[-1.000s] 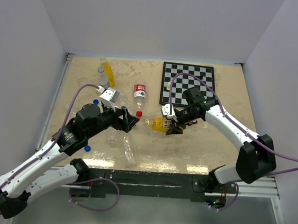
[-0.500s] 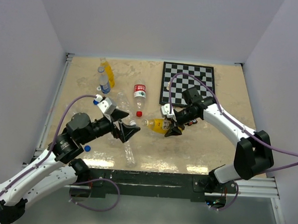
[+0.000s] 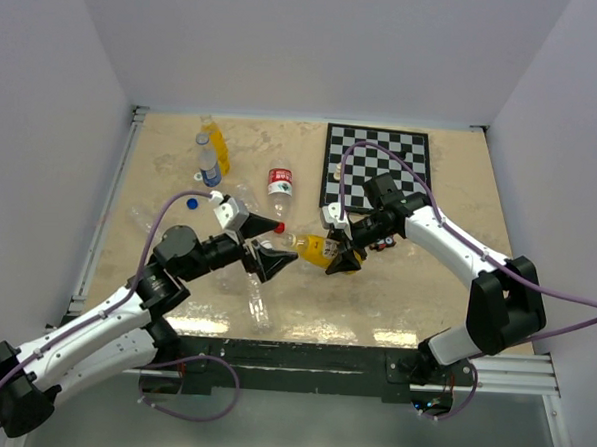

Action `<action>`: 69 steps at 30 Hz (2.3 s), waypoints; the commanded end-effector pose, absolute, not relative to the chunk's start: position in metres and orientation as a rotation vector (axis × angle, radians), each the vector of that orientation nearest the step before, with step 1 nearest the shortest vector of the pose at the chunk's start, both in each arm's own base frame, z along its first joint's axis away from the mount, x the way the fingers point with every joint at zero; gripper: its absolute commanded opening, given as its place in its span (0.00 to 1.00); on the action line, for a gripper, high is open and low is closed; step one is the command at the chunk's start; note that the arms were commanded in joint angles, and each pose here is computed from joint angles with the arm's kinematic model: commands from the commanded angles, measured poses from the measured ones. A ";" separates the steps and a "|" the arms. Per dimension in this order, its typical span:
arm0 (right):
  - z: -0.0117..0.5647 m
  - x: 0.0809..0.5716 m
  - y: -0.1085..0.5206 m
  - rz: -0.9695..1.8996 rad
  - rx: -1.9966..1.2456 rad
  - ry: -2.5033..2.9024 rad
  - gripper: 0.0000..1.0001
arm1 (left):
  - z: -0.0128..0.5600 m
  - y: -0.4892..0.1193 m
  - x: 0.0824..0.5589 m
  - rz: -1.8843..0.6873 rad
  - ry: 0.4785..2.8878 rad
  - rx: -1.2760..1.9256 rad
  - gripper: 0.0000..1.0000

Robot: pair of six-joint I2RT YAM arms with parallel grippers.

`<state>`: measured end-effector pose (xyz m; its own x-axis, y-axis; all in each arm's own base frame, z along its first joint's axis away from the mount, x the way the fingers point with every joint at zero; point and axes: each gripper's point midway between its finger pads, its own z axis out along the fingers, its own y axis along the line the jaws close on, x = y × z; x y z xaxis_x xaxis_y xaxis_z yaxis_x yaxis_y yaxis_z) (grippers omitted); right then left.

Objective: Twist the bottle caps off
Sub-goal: Place the plastic bottle at the center of the board.

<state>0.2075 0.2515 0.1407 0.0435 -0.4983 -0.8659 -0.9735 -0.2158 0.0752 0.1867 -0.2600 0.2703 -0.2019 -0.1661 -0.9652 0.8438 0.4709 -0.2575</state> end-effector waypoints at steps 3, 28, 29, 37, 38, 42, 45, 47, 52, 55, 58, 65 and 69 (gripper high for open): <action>0.168 0.209 0.265 1.157 -1.722 1.368 0.00 | 0.288 -0.271 0.188 -1.081 1.370 0.638 0.97; 0.173 0.209 0.270 1.210 -1.668 1.394 0.00 | 0.266 -0.286 0.201 -1.218 1.318 0.479 0.90; 0.173 0.209 0.270 1.212 -1.668 1.393 0.00 | 0.264 -0.289 0.201 -1.229 1.320 0.485 0.90; 0.174 0.209 0.270 1.212 -1.667 1.389 0.00 | 0.261 -0.304 0.203 -1.263 1.324 0.499 0.86; 0.172 0.209 0.270 1.214 -1.668 1.392 0.00 | 0.261 -0.305 0.203 -1.263 1.324 0.504 0.84; 0.173 0.208 0.270 1.212 -1.669 1.387 0.00 | 0.262 -0.311 0.202 -1.268 1.315 0.518 0.77; 0.173 0.208 0.270 1.214 -1.671 1.387 0.01 | 0.264 -0.316 0.201 -1.280 1.306 0.530 0.74; 0.172 0.208 0.271 1.212 -1.673 1.386 0.01 | 0.265 -0.320 0.201 -1.284 1.300 0.533 0.73; 0.172 0.208 0.271 1.212 -1.675 1.387 0.02 | 0.268 -0.324 0.200 -1.301 1.279 0.549 0.54; 0.172 0.208 0.271 1.211 -1.676 1.386 0.05 | 0.268 -0.324 0.199 -1.292 1.279 0.558 0.24; 0.172 0.207 0.270 1.207 -1.686 1.382 0.17 | 0.271 -0.318 0.198 -1.265 1.274 0.556 0.00; 0.179 0.205 0.263 1.151 -1.732 1.339 0.98 | 0.272 -0.297 0.197 -1.133 1.375 0.578 0.00; 0.191 0.215 0.254 1.074 -1.713 1.334 0.98 | 0.280 -0.266 0.205 -0.995 1.468 0.532 0.00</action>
